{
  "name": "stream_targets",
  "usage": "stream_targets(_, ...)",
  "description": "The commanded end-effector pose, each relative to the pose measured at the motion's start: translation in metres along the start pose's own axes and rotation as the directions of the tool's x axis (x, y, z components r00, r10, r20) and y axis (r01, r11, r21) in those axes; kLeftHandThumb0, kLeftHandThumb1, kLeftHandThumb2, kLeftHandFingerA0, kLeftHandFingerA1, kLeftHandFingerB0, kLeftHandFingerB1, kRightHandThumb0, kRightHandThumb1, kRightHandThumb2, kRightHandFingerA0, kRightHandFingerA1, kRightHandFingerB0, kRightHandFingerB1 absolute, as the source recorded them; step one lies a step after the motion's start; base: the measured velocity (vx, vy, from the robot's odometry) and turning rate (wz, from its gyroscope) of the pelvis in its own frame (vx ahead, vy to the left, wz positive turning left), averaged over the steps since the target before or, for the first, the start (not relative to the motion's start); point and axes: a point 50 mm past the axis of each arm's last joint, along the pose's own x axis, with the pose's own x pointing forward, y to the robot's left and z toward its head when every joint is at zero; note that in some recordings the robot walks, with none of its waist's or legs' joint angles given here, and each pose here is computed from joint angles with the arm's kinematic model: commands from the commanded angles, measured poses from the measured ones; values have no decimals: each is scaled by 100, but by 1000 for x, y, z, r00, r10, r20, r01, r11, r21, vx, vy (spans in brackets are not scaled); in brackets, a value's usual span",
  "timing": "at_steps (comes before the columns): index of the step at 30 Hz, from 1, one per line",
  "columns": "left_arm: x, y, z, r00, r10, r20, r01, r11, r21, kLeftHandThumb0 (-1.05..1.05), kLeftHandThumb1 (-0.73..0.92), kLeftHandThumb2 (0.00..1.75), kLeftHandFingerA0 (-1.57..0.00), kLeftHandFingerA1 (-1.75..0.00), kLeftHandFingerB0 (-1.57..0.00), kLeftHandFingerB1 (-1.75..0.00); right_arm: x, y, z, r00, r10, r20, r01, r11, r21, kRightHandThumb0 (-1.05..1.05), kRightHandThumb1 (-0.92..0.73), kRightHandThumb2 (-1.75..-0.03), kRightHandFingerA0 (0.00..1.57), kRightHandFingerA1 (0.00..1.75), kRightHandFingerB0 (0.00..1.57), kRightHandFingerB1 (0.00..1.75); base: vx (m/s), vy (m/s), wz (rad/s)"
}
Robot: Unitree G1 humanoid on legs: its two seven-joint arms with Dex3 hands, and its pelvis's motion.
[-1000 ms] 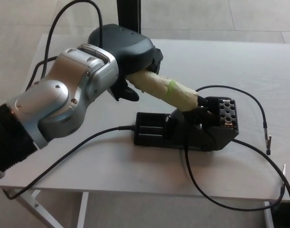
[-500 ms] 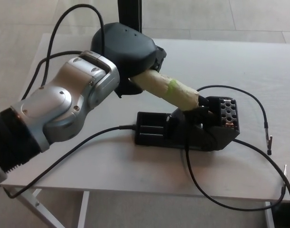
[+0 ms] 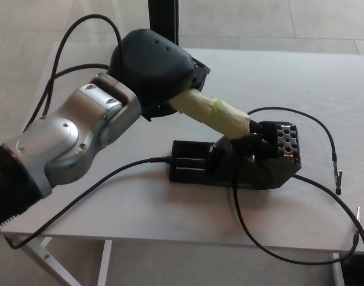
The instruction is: Use the left hand of the robot to grab the soldering gun kept on the middle of the table and pull it out of its base and keep it on the left side of the base
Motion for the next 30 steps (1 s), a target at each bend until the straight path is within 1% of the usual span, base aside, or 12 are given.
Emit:
stream_targets(1, -15, 10, -12, 987, 105, 121, -116, 989, 89, -20, 47, 89, -106, -172, -89, -80, -1, -8, 6, 995, -78, 54, 77, 997, 23, -105, -74, -140, 141, 101, 65, 124, 0, 0, 0)
stream_targets(10, -27, 32, -41, 988, 128, 86, -142, 974, 179, -26, 33, 102, -136, -144, -100, -112, -2, -9, 6, 995, -71, 71, 69, 997, 31, -105, -92, -102, 153, 88, 63, 146, 0, 0, 0)
stream_targets(11, -31, 38, -48, 991, 113, 66, -123, 979, 165, -20, 43, 111, -105, -172, -91, -92, -2, -10, 6, 995, -77, 66, 75, 997, 32, -105, -92, -103, 156, 87, 67, 145, 0, 0, 0)
stream_targets(18, -42, 44, -67, 995, 104, 6, -104, 983, 154, -25, 50, 106, -103, -175, -83, -134, -3, -11, 3, 995, -80, 60, 78, 996, 40, -105, -92, -101, 157, 86, 70, 141, 0, 0, 0)
stream_targets(20, -49, 43, -72, 996, 94, -8, -91, 983, 161, -22, 48, 104, -103, -175, -84, -132, -3, -10, 3, 995, -88, 49, 86, 995, 43, -105, -92, -102, 157, 88, 74, 138, 0, 0, 0)
stream_targets(21, -50, 43, -72, 996, 90, -13, -86, 984, 156, -22, 51, 100, -102, -175, -82, -132, -2, -10, 3, 995, -87, 49, 85, 995, 42, -105, -76, -145, 152, 99, 66, 119, 0, 0, 0)
stream_targets(22, -52, 41, -73, 996, 83, -24, -78, 985, 153, -24, 52, 100, -102, -175, -83, -128, -2, -10, 4, 995, -87, 50, 85, 996, 42, -105, -92, -100, 157, 86, 71, 142, 0, 0, 0)
stream_targets(25, -58, 34, -76, 997, 70, -41, -64, 989, 132, -21, 53, 104, -99, -175, -84, -122, -3, -10, 3, 995, -84, 50, 82, 995, 52, -105, -92, -99, 156, 86, 70, 142, 0, 0, 0)
stream_targets(26, -65, 21, -77, 995, 76, -68, -69, 993, 98, -18, 51, 105, -102, -175, -86, -113, -2, -9, 3, 995, -84, 45, 82, 995, 54, -105, -75, -144, 148, 103, 69, 121, 0, 0, 0)
stream_targets(27, -68, 17, -76, 994, 79, -75, -73, 994, 80, -18, 49, 108, -102, -175, -82, -132, -2, -9, 3, 995, -85, 44, 83, 995, 54, -105, -92, -99, 151, 88, 69, 139, 0, 0, 0)
stream_targets(28, -71, 10, -76, 993, 77, -94, -73, 997, 37, -19, 52, 107, -100, -175, -80, -140, -2, -9, 2, 995, -87, 40, 85, 995, 54, -105, -75, -142, 148, 101, 70, 120, 0, 0, 0)
stream_targets(30, -77, -2, -73, 990, 54, -132, -57, 998, -20, -19, 53, 107, -97, -175, -77, -147, -2, -9, 2, 995, -88, 37, 86, 995, 53, -105, -74, -142, 149, 101, 70, 120, 0, 0, 0)
